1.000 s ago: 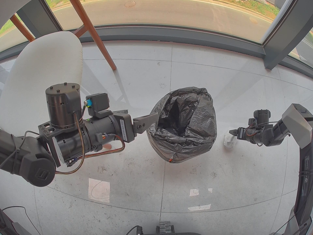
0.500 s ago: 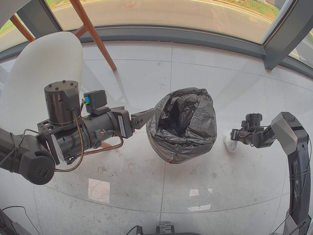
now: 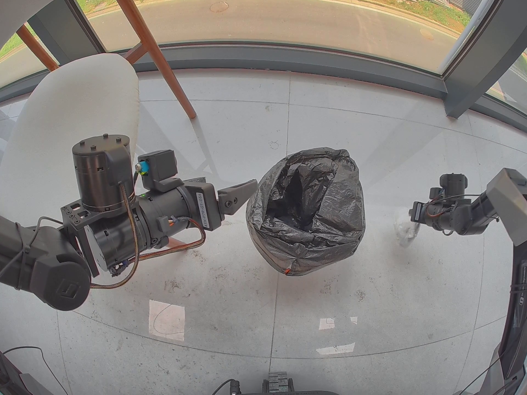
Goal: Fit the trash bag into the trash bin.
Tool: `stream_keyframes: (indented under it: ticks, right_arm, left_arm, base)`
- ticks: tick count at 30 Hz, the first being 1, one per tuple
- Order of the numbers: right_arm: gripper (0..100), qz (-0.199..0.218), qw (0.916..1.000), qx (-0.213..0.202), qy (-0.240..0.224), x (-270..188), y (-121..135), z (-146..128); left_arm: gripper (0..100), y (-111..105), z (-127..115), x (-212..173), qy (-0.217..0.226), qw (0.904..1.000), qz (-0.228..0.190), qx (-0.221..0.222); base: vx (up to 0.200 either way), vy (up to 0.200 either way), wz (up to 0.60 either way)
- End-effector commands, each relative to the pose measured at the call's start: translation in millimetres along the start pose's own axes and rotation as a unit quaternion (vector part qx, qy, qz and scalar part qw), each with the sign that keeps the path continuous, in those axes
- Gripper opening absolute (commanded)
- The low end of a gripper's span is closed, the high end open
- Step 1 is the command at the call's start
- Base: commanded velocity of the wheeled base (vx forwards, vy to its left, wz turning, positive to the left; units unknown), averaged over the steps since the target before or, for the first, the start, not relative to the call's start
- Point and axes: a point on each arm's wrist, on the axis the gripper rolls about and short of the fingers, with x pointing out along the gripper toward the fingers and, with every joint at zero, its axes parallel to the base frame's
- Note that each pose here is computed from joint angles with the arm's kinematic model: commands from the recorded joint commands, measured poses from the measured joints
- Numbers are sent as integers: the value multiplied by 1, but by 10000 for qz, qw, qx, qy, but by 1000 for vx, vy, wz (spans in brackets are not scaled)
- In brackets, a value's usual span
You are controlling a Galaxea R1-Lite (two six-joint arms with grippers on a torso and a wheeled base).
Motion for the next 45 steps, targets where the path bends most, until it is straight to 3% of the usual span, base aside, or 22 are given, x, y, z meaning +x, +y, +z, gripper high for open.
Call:
stream_keyframes:
  ticks: [1,4,8,11,14,18,22,25,30,31,34,38,41,45]
  right_arm:
    - [0,244,9981,28,-564,-103,14,55]
    - [0,478,9972,152,-553,-143,31,68]
    - [0,1061,9934,266,-341,-207,73,77]
    - [0,1482,9885,259,-176,-237,105,72]
    - [0,2074,9777,278,198,-259,147,54]
    - [0,2724,9589,355,703,-265,194,32]
    - [0,3177,9440,256,853,-260,225,20]
    - [0,3303,9396,181,882,-249,238,12]
    - [0,3296,9410,154,751,-229,245,11]
    - [100,3309,9410,165,688,-225,245,12]
    - [100,3327,9415,244,467,-224,242,17]
    - [100,3117,9494,386,29,-237,227,34]
    - [100,2841,9556,577,-527,-264,199,55]
    - [100,2206,9617,903,-1351,-307,143,71]
  left_arm:
    - [100,0,1,0,-26,9999,4,119]
    - [100,0,2,-1,-35,9998,10,180]
    - [100,0,2,-1,-35,9998,10,188]
    - [100,0,1,-1,-27,9998,11,187]
    - [100,0,1,-1,-27,9998,11,187]
    - [100,6,3,-1,-66,9997,112,205]
    - [100,10,5,-5,-90,9995,185,250]
    - [100,11,8,-12,-156,9993,202,266]
    - [100,12,8,-14,-146,9993,228,270]
    - [100,12,8,-14,-155,9993,233,262]
    - [100,13,7,-15,-140,9993,237,268]
    - [100,12,14,-23,-275,9989,247,275]
    - [100,22,21,-37,-427,9978,441,262]
    - [100,40,27,-69,-665,9935,897,235]
  base:
    - [0,0,0]
    - [0,0,0]
    - [0,0,0]
    - [0,0,0]
    - [0,0,0]
    - [0,0,0]
    - [0,0,0]
    - [0,0,0]
    - [0,0,0]
    - [0,0,0]
    - [0,0,0]
    - [0,0,0]
    - [0,0,0]
    - [0,0,0]
